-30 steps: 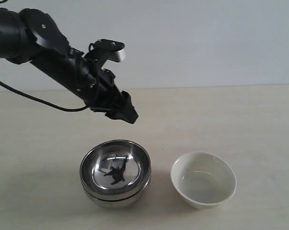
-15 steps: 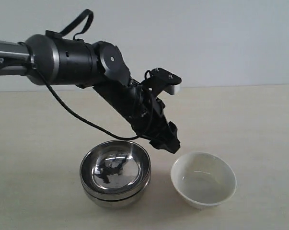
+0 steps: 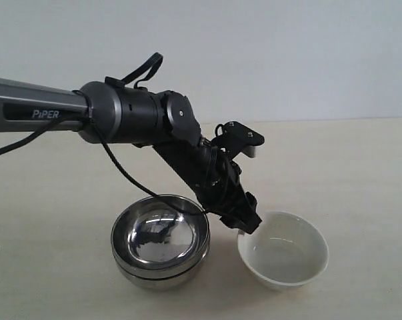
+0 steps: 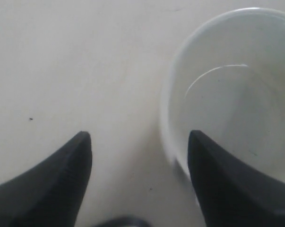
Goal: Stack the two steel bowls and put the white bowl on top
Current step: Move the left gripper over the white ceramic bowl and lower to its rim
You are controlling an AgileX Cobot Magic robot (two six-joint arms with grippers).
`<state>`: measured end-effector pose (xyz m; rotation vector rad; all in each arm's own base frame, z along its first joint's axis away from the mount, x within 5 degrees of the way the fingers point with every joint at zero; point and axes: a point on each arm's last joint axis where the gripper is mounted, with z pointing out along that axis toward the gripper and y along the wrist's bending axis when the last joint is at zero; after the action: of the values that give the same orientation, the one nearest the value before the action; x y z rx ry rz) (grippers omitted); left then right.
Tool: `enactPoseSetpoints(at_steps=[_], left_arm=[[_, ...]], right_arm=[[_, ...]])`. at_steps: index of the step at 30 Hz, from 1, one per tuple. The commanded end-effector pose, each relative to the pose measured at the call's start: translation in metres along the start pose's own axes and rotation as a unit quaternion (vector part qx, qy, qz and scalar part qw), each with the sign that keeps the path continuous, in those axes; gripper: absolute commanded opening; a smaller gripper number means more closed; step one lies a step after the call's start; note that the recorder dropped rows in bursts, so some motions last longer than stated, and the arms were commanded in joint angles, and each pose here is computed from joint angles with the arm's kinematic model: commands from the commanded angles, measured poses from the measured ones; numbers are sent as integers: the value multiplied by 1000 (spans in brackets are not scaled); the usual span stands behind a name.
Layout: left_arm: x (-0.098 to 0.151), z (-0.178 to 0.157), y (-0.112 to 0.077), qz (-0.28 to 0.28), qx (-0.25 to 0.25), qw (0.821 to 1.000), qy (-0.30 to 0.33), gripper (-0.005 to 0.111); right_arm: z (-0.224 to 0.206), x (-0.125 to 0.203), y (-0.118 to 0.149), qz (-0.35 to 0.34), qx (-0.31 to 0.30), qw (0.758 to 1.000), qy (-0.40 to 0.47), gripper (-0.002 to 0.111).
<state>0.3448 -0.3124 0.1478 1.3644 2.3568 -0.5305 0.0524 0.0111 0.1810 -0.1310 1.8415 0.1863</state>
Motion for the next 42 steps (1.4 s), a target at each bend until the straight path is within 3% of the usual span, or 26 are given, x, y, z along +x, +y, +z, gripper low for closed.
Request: enactPoseSetpoints(at_steps=[1, 5, 7, 9, 12, 23, 30, 35, 42], left_arm=[[-3, 11, -6, -5, 7, 1000, -2, 57], [-5, 16, -11, -6, 8, 1000, -2, 56], [-5, 16, -10, -6, 7, 1000, -1, 49], [-4, 16, -9, -9, 5, 1000, 3, 36], [-3, 16, -9, -7, 6, 1000, 9, 4], [-12, -1, -11, -14, 6, 1000, 20, 4], [-36, -47, -21, -26, -1, 999, -28, 4], [-41, -85, -17, -61, 10, 997, -56, 4], [-36, -86, -9, -72, 14, 996, -41, 4]], right_arm=[[0, -1, -1, -1, 5, 1000, -7, 0], [0, -1, -1, -1, 5, 1000, -7, 0], [0, -1, -1, -1, 5, 1000, -7, 0], [0, -1, -1, -1, 5, 1000, -7, 0], [0, -1, -1, -1, 5, 1000, -7, 0], [0, -1, -1, -1, 5, 1000, -7, 0], [0, -1, 0, -1, 4, 1000, -9, 0], [0, -1, 0, -1, 4, 1000, -9, 0], [0, -1, 0, -1, 4, 1000, -9, 0]])
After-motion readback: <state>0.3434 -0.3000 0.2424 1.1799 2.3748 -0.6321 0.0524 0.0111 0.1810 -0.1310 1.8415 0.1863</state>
